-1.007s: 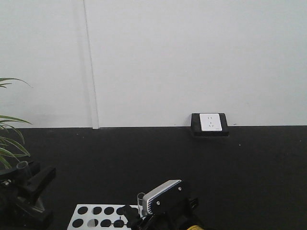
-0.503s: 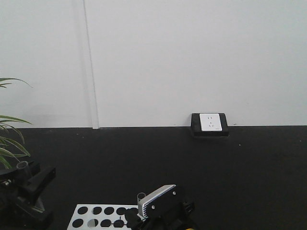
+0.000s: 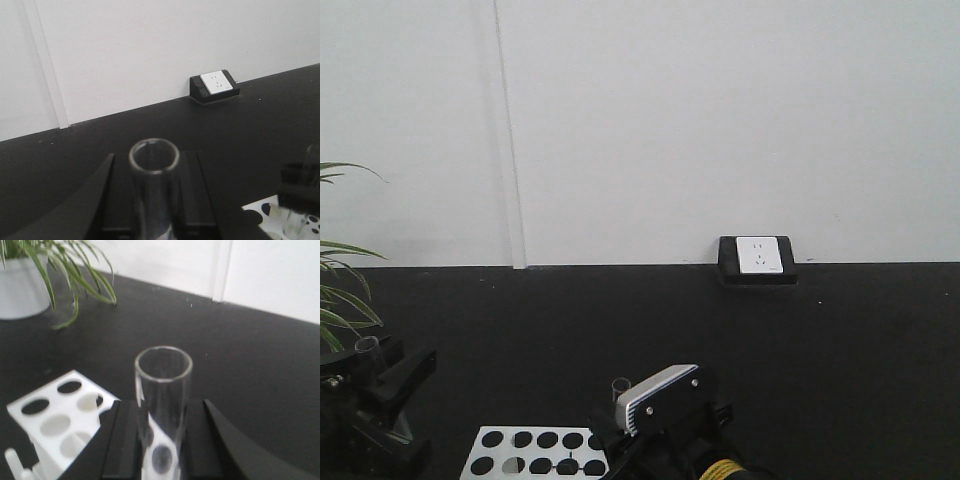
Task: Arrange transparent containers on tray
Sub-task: 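Lift the second glass tube out of the rack with the right gripper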
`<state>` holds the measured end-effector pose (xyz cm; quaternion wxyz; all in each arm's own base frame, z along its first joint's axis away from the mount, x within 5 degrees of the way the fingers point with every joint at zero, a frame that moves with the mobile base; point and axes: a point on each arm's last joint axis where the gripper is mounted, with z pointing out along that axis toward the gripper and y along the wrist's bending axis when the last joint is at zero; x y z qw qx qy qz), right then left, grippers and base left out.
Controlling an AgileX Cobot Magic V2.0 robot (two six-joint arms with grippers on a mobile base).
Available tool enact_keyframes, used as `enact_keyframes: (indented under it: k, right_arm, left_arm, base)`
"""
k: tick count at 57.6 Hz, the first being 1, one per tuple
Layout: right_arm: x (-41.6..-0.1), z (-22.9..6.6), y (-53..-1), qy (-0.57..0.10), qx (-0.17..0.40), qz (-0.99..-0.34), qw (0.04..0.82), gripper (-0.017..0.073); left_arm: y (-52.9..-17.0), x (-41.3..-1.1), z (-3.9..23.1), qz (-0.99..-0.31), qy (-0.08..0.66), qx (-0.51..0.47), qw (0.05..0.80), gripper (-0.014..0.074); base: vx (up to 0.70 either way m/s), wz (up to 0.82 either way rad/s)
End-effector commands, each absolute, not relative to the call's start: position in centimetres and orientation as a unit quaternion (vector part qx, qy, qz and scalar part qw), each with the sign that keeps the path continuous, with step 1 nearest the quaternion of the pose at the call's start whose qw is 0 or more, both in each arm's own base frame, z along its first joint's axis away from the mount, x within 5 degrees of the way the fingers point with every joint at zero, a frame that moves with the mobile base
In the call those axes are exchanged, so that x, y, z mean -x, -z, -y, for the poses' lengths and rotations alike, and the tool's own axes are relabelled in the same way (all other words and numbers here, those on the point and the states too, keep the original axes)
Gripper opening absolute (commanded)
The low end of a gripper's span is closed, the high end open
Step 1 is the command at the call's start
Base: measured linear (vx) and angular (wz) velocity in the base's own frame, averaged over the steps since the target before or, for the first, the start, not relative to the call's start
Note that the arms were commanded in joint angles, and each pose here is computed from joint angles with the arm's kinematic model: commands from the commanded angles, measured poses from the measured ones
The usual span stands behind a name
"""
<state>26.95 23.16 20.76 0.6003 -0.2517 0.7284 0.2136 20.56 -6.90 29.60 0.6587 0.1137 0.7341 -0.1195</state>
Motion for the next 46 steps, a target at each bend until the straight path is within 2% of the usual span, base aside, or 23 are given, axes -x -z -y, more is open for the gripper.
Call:
enact_keyframes:
  k: [1, 8, 17, 27, 46]
  right_arm:
    - [-26.6, -22.4, -25.8, -0.236, 0.216, -0.677, 0.663, 0.0202]
    - [-25.8, -21.6, -28.6, -0.240, 0.206, -0.669, 0.673, 0.0202]
    - [-25.0, -21.1, -32.5, -0.231, 0.225, -0.664, 0.675, 0.0202]
    - [-23.4, -19.8, -37.6, -0.245, 0.217, -0.627, 0.707, 0.0202]
    - [-19.9, -17.2, -40.0, -0.227, 0.260, -0.651, 0.676, 0.0202]
  left_arm:
    - [-31.7, -20.4, 7.0, -0.690, 0.134, -0.105, 0.704, 0.0048]
    - [-31.7, -20.4, 7.0, -0.690, 0.134, -0.105, 0.703, 0.0048]
    - [-31.7, -20.4, 7.0, -0.690, 0.134, -0.105, 0.703, 0.0048]
    - [-31.7, -20.4, 7.0, -0.690, 0.133, -0.106, 0.703, 0.0048]
    - [-32.2, -20.0, 6.8, -0.683, 0.137, -0.102, 0.710, 0.0048]
  base:
    - [0.00, 0.00]
    - [0.00, 0.00]
    - [0.00, 0.00]
    - [0.00, 0.00]
    - [0.00, 0.00]
